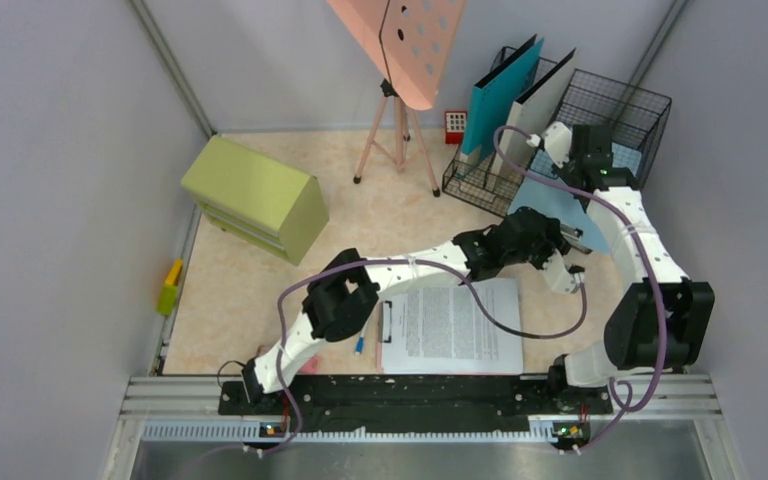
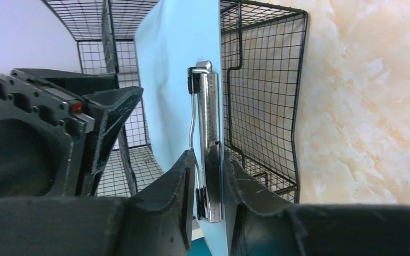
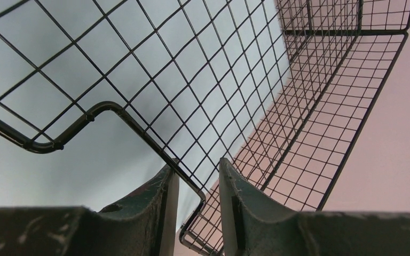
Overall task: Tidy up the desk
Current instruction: Place the folder in the storage box.
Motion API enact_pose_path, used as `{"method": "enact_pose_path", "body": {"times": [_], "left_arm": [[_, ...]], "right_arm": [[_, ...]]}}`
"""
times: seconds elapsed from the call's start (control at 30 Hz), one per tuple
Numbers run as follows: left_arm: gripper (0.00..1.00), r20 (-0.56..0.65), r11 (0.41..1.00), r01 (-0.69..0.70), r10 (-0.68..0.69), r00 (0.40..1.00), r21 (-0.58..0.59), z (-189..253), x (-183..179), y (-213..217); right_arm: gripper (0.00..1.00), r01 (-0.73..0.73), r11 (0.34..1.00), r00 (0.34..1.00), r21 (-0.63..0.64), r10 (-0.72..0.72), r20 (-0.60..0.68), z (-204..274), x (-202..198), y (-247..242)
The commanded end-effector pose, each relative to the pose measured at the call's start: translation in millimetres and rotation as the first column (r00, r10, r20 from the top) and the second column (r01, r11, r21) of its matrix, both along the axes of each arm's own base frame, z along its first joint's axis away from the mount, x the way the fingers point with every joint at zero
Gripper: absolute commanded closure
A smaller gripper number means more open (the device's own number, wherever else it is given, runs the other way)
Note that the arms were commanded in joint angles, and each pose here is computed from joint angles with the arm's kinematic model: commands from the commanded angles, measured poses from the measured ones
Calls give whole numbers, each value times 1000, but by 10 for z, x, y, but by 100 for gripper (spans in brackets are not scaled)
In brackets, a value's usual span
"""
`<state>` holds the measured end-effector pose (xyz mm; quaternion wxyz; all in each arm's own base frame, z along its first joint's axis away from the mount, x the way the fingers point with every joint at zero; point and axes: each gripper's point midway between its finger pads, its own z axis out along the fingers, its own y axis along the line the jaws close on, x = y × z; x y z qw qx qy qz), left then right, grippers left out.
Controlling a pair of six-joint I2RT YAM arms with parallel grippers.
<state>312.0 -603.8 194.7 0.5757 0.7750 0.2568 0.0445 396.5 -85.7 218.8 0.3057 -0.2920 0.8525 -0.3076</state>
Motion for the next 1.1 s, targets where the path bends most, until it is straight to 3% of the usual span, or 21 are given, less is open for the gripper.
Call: {"method": "enact_pose_path", "body": {"times": [0.0, 0.1, 0.23, 0.6, 0.83, 1.0, 1.07], "left_arm": [[79, 56, 995, 24, -19, 998, -92, 277, 77, -168], [91, 87, 991, 16, -4, 996, -135, 349, 151, -237], [98, 121, 984, 8, 13, 993, -178, 372, 235, -308], [100, 221, 971, -8, 61, 973, -237, 242, 487, -302], [100, 237, 971, -4, 63, 969, -240, 237, 457, -222], [100, 235, 970, -5, 64, 970, -243, 261, 433, -171], [100, 233, 969, -6, 65, 970, -245, 268, 430, -158]], "right_arm": [[100, -5, 998, 999, 61, 3, 42, 175, -13, 66], [100, -7, 997, 1000, 70, 5, 31, 149, -27, 81], [100, -12, 996, 1000, 85, 10, 22, 126, -48, 103], [100, -36, 994, 999, 100, 35, 19, 50, -97, 189], [99, -9, 997, 996, 81, 2, 90, 235, -120, 137], [59, 32, 996, 985, 89, -46, 165, 598, -217, 49], [49, 46, 995, 984, 85, -60, 166, 653, -244, 17]]}}
